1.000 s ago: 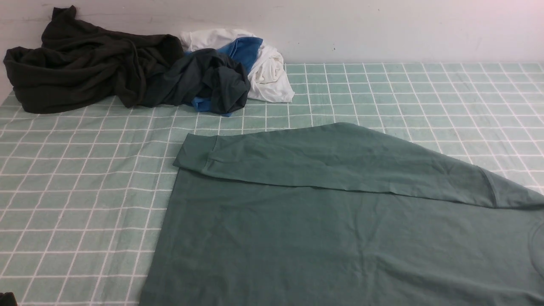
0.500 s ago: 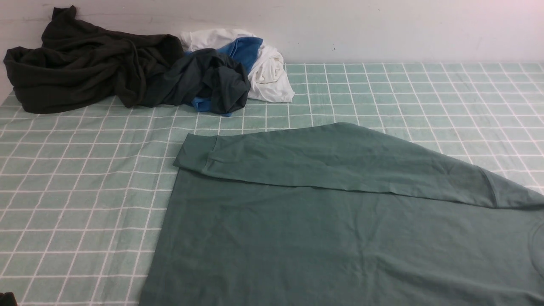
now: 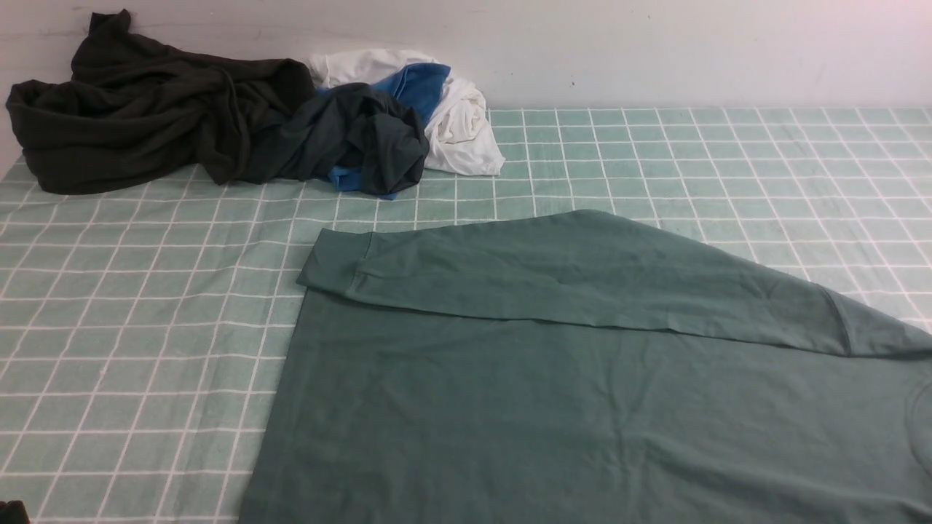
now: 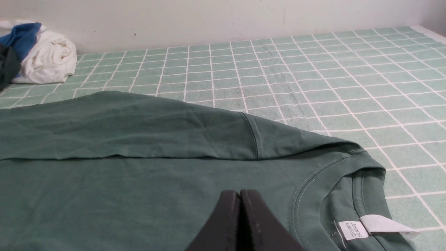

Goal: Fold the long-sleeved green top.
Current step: Use the left arm to clamp the cuff closest to it

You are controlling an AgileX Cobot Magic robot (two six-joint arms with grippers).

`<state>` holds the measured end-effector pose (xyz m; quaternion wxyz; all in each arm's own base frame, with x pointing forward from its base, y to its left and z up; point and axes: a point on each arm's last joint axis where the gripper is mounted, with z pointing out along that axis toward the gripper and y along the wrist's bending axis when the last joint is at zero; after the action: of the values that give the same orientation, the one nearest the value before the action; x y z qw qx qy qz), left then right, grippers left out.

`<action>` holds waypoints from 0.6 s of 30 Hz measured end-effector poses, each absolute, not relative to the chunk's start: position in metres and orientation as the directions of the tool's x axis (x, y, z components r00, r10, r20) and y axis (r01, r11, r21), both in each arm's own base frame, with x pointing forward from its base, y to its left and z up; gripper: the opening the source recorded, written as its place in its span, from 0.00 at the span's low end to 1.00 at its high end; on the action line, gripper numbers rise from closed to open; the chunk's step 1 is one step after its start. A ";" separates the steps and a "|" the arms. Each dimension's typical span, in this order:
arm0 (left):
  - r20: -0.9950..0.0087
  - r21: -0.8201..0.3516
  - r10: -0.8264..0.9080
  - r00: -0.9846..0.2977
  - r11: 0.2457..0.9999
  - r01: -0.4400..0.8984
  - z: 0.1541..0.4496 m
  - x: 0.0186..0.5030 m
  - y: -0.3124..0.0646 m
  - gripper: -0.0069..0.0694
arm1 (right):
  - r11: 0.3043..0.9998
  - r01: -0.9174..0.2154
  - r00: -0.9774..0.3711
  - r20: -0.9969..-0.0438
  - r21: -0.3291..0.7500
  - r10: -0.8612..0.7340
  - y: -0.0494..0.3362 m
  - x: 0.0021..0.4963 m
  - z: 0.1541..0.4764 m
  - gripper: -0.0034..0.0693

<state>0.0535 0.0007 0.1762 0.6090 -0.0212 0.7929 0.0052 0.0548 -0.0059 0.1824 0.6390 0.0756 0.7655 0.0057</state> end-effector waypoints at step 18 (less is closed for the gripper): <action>-0.966 -0.025 -0.035 -0.257 0.999 -0.039 0.176 0.053 0.000 0.09 | 0.989 0.108 -0.172 -0.977 0.105 0.123 -0.006 0.055 0.182 0.03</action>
<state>0.0535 0.0005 0.1763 0.6092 -0.0232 0.7927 0.0018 0.0548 -0.0059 0.1824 0.6390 0.0756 0.7655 0.0057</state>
